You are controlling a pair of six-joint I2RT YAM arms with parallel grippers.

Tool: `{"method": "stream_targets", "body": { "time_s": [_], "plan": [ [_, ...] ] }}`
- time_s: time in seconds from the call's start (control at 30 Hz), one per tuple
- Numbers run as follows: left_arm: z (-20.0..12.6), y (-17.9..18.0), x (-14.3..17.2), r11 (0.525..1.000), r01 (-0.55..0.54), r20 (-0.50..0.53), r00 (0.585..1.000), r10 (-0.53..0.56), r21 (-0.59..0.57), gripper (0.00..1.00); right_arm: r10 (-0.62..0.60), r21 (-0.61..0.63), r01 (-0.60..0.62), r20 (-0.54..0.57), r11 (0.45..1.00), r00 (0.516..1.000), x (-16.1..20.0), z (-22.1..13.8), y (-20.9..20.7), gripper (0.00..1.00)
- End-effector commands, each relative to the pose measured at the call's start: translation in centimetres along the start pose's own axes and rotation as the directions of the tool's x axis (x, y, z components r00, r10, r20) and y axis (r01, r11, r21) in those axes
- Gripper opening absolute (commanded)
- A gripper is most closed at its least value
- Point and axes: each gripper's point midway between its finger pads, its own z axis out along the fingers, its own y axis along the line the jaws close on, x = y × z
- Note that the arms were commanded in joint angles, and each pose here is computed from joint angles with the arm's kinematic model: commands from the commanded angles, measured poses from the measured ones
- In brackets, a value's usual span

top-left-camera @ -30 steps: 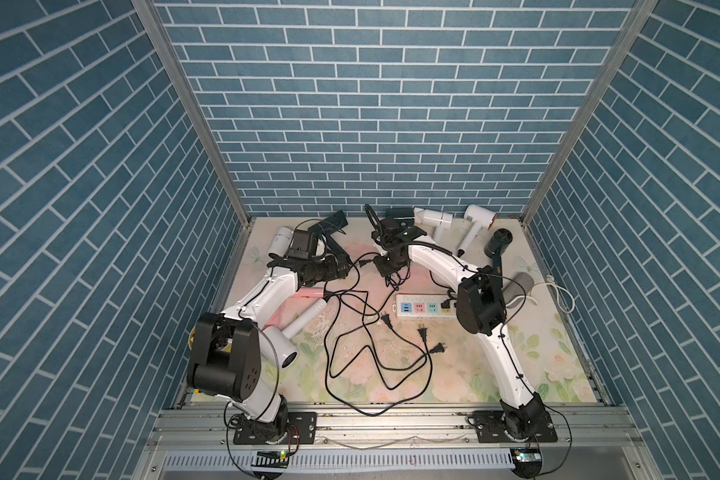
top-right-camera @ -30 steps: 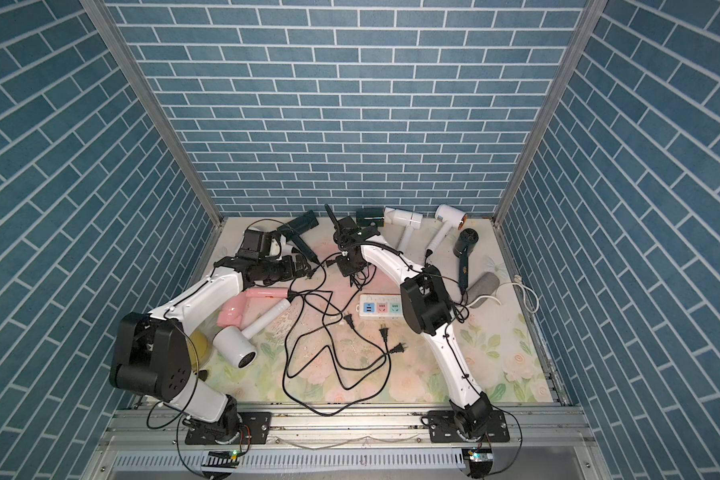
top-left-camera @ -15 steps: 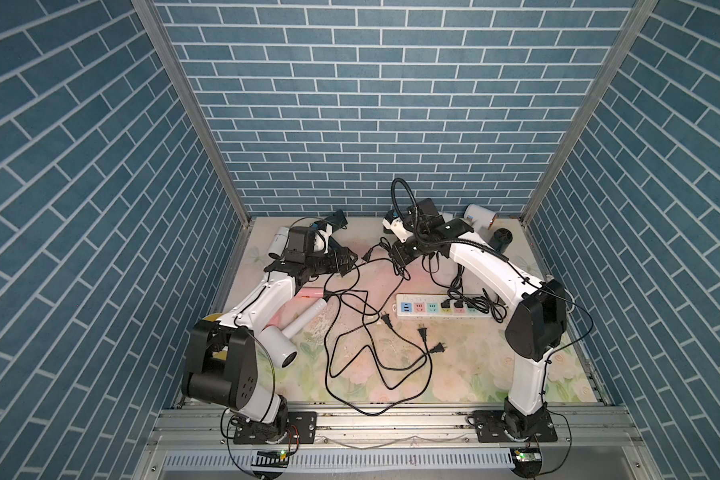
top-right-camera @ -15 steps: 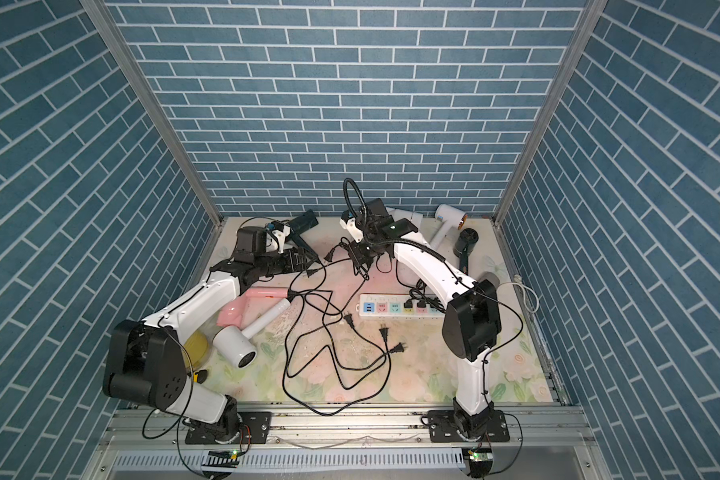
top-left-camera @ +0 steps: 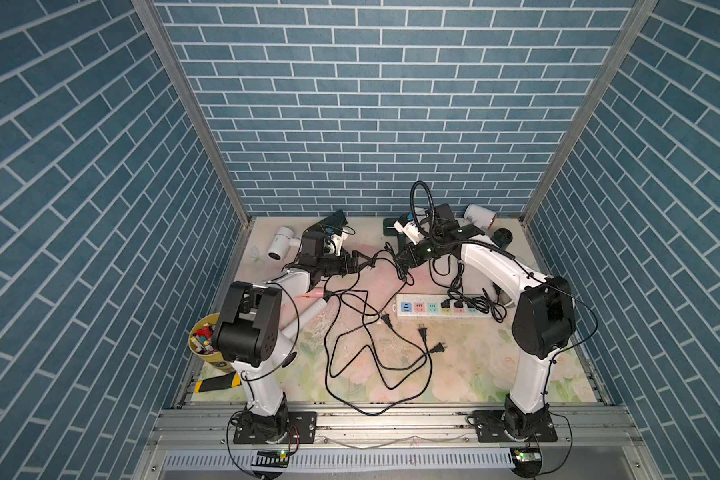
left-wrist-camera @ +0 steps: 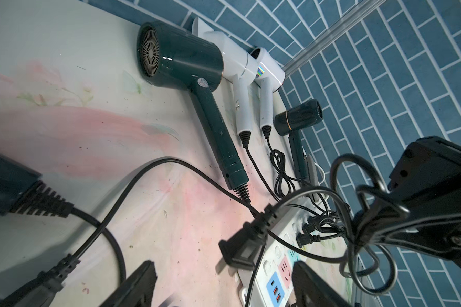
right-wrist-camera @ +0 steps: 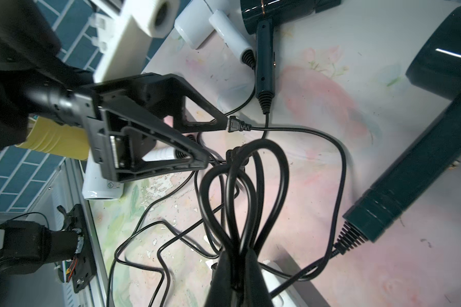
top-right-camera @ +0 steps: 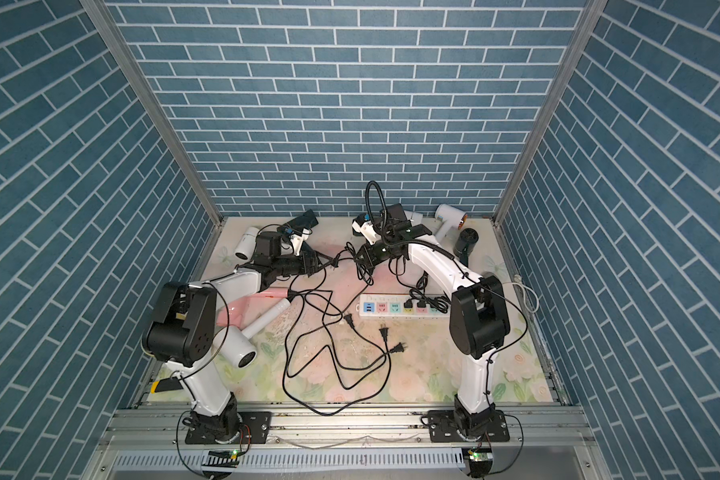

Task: Charge the blow dryers
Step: Pick up the plug from the center of the board.

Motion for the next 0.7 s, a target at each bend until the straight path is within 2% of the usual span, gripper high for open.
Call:
{"method": "stream_targets", "body": {
  "time_s": [0.0, 0.17, 0.4, 0.67],
  "plan": [
    [1.1, -1.6, -1.6, 0.994, -0.061, 0.029, 0.998, 0.059, 0.09, 0.84, -0.041, -0.089, 0.047, 0.066, 0.995, 0.997, -1.4, -1.4, 1.8, 0.0],
    [3.1, -0.8, -1.7, 0.991, -0.054, 0.001, 0.999, 0.054, 0.125, 0.81, -0.028, -0.116, 0.034, 0.056, 0.993, 0.998, -0.9, -1.2, 1.5, 0.0],
    [4.9, -2.2, -1.0, 0.979, -0.088, -0.07, 0.992, 0.102, 0.182, 0.75, -0.007, -0.128, 0.013, 0.044, 0.992, 0.999, -0.5, -1.0, 0.6, 0.0],
    [4.8, -2.7, 0.9, 0.968, -0.071, -0.105, 0.99, 0.099, 0.24, 0.74, 0.011, -0.146, -0.003, 0.054, 0.989, 0.998, -0.7, -1.2, -0.1, 0.0]
  ]
}}
